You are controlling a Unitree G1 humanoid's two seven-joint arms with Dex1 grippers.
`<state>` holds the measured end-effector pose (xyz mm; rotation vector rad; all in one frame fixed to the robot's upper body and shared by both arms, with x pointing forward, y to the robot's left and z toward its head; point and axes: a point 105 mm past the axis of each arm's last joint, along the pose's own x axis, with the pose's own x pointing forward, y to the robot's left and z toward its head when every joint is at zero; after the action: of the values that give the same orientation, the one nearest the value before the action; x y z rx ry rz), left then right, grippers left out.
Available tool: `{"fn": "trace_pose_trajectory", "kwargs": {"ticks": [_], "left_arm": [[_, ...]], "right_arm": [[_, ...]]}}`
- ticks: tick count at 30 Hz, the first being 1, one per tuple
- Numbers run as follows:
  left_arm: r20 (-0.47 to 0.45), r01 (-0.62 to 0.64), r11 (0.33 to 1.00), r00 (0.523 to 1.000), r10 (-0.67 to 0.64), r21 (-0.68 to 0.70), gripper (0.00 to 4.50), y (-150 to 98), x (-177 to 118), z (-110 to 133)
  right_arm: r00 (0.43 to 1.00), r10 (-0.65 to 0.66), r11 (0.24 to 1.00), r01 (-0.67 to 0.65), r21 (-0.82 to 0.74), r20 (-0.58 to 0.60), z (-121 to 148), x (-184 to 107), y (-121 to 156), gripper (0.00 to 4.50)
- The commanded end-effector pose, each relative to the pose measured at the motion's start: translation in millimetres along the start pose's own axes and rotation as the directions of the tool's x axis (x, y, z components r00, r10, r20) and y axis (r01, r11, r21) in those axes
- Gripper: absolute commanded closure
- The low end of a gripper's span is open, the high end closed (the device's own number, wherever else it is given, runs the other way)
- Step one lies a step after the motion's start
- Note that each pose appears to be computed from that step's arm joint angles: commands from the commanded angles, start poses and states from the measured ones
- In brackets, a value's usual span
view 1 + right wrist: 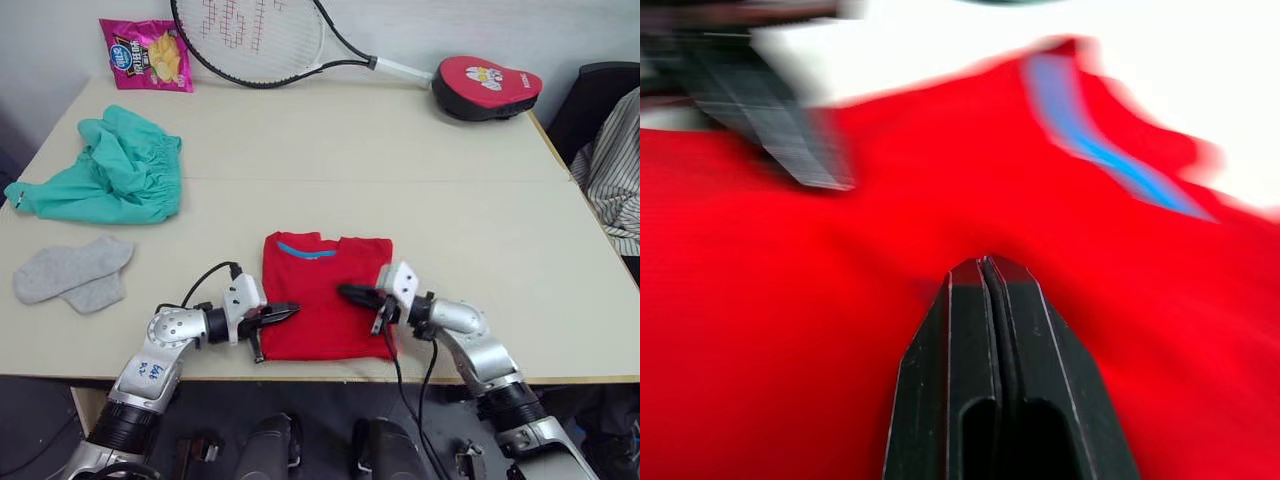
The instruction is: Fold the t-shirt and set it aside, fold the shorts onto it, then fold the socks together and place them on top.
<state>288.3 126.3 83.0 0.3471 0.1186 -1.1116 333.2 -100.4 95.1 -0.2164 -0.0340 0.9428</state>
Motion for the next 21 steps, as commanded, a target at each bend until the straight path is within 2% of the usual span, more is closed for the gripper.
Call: {"fn": "trace_pose_trajectory", "kwargs": {"ticks": [1,5,7,9,10,12,15,18,21], "left_arm": [[-0.092,-0.052,0.997,0.995,0.048,-0.048,4.50,1.8,-9.1,-28.0],[0.009,-0.078,0.995,0.997,0.079,-0.059,4.50,7.7,-10.0,-13.8],[0.129,-0.100,0.989,0.985,0.113,-0.106,4.50,16.0,-14.8,2.9],[0.216,-0.105,0.983,0.967,0.136,-0.151,4.50,23.7,-19.3,16.7],[0.226,-0.093,0.987,0.966,0.121,-0.130,4.50,26.7,-20.1,21.6],[0.208,-0.092,0.993,0.972,0.106,-0.076,4.50,35.7,-19.4,24.6],[0.163,-0.125,0.992,0.979,0.125,-0.011,4.50,51.7,-13.8,20.3],[0.144,-0.143,0.989,0.980,0.135,0.043,4.50,63.7,-4.2,17.6],[0.160,-0.207,0.978,0.967,0.198,0.042,4.50,81.6,8.4,18.3]], "right_arm": [[0.983,-0.168,0.983,0.172,0.059,-0.071,-20.3,-23.3,-27.9,4.46],[0.970,-0.240,0.966,0.243,0.089,-0.044,-16.1,-28.8,-41.9,4.46],[0.977,-0.195,0.978,0.187,0.090,0.086,13.1,-22.0,-38.6,4.46],[0.964,-0.112,0.990,0.086,0.116,0.240,46.3,-16.3,-27.4,4.46],[0.960,-0.027,0.996,0.001,0.094,0.278,60.3,-10.1,-15.7,4.46],[0.955,0.120,0.991,-0.132,0.028,0.271,71.8,5.8,6.8,4.46],[0.960,0.181,0.983,-0.182,-0.017,0.215,66.5,29.3,19.9,4.46],[0.968,0.206,0.978,-0.197,-0.072,0.142,50.2,47.0,25.0,4.46],[0.986,0.131,0.991,-0.126,-0.050,0.099,28.7,56.4,10.7,4.46]]}}
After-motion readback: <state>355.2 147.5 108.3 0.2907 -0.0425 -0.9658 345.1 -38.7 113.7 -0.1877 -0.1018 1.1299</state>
